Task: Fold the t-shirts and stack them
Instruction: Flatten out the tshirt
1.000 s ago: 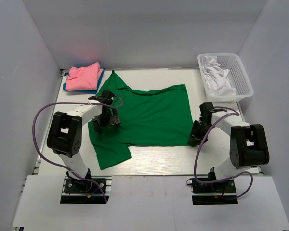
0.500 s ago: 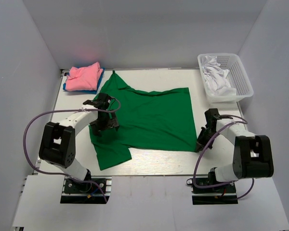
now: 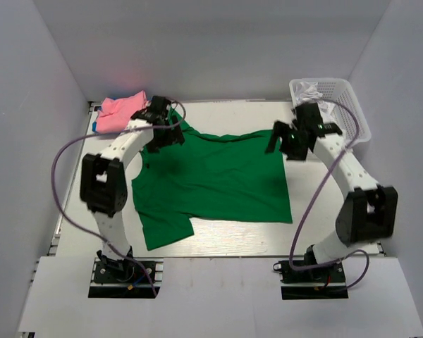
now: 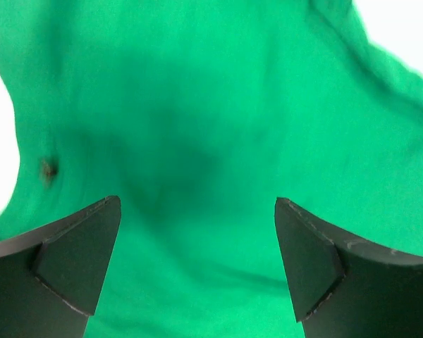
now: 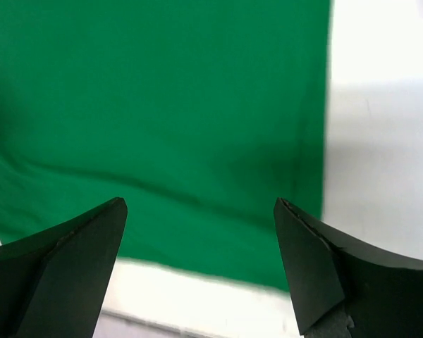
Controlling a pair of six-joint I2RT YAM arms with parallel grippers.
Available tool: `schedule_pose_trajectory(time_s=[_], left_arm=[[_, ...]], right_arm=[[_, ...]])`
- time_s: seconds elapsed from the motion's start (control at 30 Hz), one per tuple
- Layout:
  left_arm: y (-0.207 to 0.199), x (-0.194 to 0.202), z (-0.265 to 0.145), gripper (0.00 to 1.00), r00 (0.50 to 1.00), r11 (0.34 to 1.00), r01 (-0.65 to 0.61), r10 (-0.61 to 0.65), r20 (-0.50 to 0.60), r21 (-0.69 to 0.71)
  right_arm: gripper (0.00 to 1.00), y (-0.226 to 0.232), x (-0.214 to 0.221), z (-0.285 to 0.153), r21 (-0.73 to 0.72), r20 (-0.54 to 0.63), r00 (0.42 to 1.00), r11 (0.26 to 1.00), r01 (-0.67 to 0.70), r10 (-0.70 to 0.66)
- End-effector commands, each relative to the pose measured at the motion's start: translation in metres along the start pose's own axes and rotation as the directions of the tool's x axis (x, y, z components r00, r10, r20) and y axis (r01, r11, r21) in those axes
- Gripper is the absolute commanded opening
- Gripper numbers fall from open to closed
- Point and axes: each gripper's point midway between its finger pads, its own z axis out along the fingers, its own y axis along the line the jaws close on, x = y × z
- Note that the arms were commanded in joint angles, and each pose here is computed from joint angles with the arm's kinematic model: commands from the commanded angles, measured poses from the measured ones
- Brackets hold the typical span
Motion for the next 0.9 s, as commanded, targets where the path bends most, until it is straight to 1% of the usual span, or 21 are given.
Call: schedule_pose_trajectory(time_s=[0.0, 0.03, 0.07, 0.1, 0.13, 0.17, 0.2, 0.23, 0.27, 0.3, 0.33, 0.37, 0.4, 0.47, 0.5, 0.53, 0.57, 0.6, 0.7, 0.83, 0.87], left_arm=[[-0.005, -0.040, 0.029, 1.00, 0.998, 0.997, -0.032, 0.035, 0.049, -0.076], [-0.006, -0.046, 0.036, 1.00, 0.998, 0.995, -0.043, 0.048, 0.049, -0.092], [-0.014, -0.064, 0.037, 1.00, 0.995, 0.995, -0.048, 0.055, 0.084, -0.088], [-0.014, -0.060, 0.059, 1.00, 0.996, 0.992, -0.066, 0.072, 0.057, -0.104], [-0.016, -0.063, 0.065, 1.00, 0.995, 0.992, -0.074, 0.081, 0.058, -0.103], [-0.022, -0.078, 0.066, 1.00, 0.990, 0.991, -0.091, 0.100, 0.097, -0.096], [-0.022, -0.076, 0.079, 1.00, 0.990, 0.989, -0.109, 0.118, 0.082, -0.104], [-0.026, -0.082, 0.082, 1.00, 0.987, 0.989, -0.114, 0.124, 0.100, -0.096], [-0.030, -0.091, 0.082, 1.00, 0.981, 0.987, -0.135, 0.145, 0.127, -0.086], [-0.035, -0.100, 0.084, 1.00, 0.975, 0.987, -0.145, 0.155, 0.159, -0.074], [-0.041, -0.098, 0.091, 1.00, 0.973, 0.986, -0.163, 0.168, 0.156, -0.041], [-0.046, -0.102, 0.091, 1.00, 0.968, 0.983, -0.184, 0.185, 0.169, -0.021], [-0.051, -0.102, 0.098, 1.00, 0.967, 0.983, -0.186, 0.182, 0.176, 0.005], [-0.051, -0.097, 0.111, 1.00, 0.967, 0.979, -0.204, 0.200, 0.160, 0.007], [-0.052, -0.091, 0.118, 1.00, 0.969, 0.978, -0.207, 0.203, 0.144, 0.014], [-0.053, -0.094, 0.120, 1.00, 0.968, 0.978, -0.206, 0.202, 0.149, 0.016], [-0.053, -0.093, 0.125, 1.00, 0.969, 0.978, -0.207, 0.202, 0.145, 0.014], [-0.050, -0.084, 0.138, 1.00, 0.971, 0.978, -0.209, 0.207, 0.120, 0.005], [-0.058, -0.088, 0.146, 1.00, 0.972, 0.979, -0.199, 0.193, 0.135, 0.035], [-0.070, -0.099, 0.156, 1.00, 0.972, 0.984, -0.160, 0.145, 0.187, 0.072], [-0.072, -0.096, 0.162, 1.00, 0.972, 0.983, -0.162, 0.145, 0.182, 0.081]], right_arm=[[0.90, 0.013, -0.032, 0.034, 0.052, 0.006, 0.996, 0.995, 0.091, -0.091], [0.90, 0.015, -0.037, 0.041, 0.055, 0.010, 0.996, 0.994, 0.093, -0.094], [0.90, 0.021, -0.056, 0.062, 0.054, 0.044, 0.994, 0.993, 0.102, -0.105], [0.90, 0.026, -0.063, 0.069, 0.050, 0.060, 0.991, 0.991, 0.121, -0.124], [0.90, 0.032, -0.078, 0.071, 0.041, 0.093, 0.986, 0.990, 0.132, -0.135], [0.90, 0.030, -0.084, 0.096, 0.052, 0.069, 0.987, 0.988, 0.144, -0.148], [0.90, 0.033, -0.106, 0.095, 0.087, 0.117, 0.975, 0.980, 0.177, -0.187], [0.90, 0.029, -0.105, 0.113, 0.116, 0.091, 0.974, 0.973, 0.198, -0.208], [0.90, 0.032, -0.119, 0.124, 0.122, 0.105, 0.951, 0.953, 0.279, -0.292], [0.90, 0.040, -0.128, 0.136, 0.126, 0.122, 0.937, 0.942, 0.312, -0.327], [0.90, 0.043, -0.132, 0.140, 0.126, 0.129, 0.927, 0.933, 0.336, -0.351], [0.90, 0.043, -0.129, 0.153, 0.130, 0.113, 0.913, 0.917, 0.377, -0.391], [0.90, 0.057, -0.139, 0.159, 0.098, 0.150, 0.904, 0.916, 0.389, -0.400], [0.90, 0.062, -0.140, 0.172, 0.078, 0.158, 0.899, 0.913, 0.400, -0.408], [0.90, 0.063, -0.136, 0.177, 0.073, 0.147, 0.899, 0.911, 0.406, -0.412], [0.90, 0.067, -0.132, 0.179, 0.073, 0.139, 0.895, 0.906, 0.418, -0.424], [0.90, 0.067, -0.127, 0.186, 0.079, 0.130, 0.892, 0.902, 0.426, -0.432], [0.90, 0.064, -0.122, 0.192, 0.086, 0.116, 0.892, 0.899, 0.429, -0.437], [0.90, 0.060, -0.114, 0.200, 0.122, 0.095, 0.893, 0.896, 0.427, -0.439], [0.90, 0.059, -0.119, 0.203, 0.173, 0.130, 0.894, 0.898, 0.404, -0.428], [0.90, 0.057, -0.122, 0.203, 0.192, 0.140, 0.897, 0.901, 0.390, -0.418]])
